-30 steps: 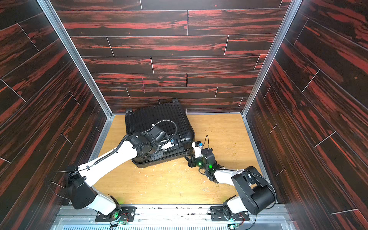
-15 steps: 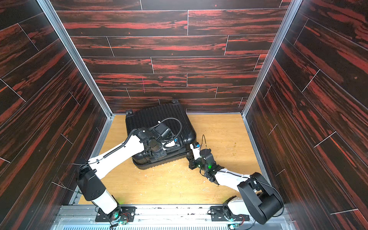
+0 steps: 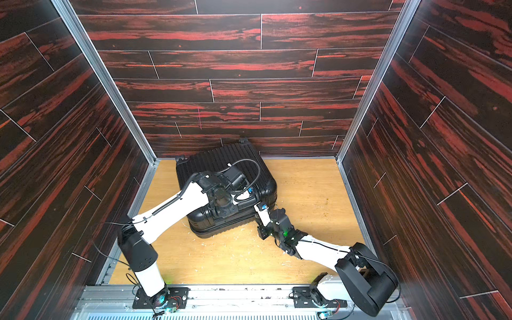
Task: Close the suitcase zippers
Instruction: Zip the zipper on the suitcase.
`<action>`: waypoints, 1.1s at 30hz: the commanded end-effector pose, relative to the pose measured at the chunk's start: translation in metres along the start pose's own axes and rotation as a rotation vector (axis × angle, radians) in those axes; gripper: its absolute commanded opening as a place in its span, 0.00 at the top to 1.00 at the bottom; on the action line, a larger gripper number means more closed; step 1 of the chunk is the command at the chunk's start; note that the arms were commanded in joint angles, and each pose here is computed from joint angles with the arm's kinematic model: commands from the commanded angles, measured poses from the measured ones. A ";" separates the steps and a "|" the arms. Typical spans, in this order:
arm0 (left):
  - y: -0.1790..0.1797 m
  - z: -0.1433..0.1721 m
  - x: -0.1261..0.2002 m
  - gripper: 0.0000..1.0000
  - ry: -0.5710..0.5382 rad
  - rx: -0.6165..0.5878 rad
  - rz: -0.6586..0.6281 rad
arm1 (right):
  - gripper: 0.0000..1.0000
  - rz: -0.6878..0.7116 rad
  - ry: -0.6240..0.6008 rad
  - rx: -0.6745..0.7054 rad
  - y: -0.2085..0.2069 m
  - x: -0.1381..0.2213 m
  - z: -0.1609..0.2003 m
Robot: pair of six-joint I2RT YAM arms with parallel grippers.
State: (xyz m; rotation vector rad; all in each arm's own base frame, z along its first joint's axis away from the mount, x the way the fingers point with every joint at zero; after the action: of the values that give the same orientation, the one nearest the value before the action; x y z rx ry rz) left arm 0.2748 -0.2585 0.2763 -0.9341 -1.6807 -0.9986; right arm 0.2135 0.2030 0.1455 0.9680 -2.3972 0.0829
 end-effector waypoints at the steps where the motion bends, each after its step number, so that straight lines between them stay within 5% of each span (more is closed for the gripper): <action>1: 0.055 -0.047 0.024 0.96 -0.291 0.220 -0.316 | 1.00 -0.254 -0.059 0.137 0.043 0.011 -0.015; 33: 0.097 -0.131 0.013 0.96 -0.529 0.482 -0.342 | 1.00 -0.520 -0.110 0.298 0.128 0.010 -0.034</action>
State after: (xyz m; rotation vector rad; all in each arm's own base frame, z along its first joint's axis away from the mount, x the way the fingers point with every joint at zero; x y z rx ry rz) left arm 0.3235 -0.3199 0.2754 -0.7961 -1.7687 -0.7806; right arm 0.1982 0.2403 0.1589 0.9993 -2.4321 0.3370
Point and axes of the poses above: each gripper's point midway between its finger pads, its own x axis back along the fingers, its own y axis along the line the jaws close on, z = x × y, the point moved 9 cm from there along x, back along the fingers, and after that the axes turned 4 degrees about -x, right-handed, at the moved point
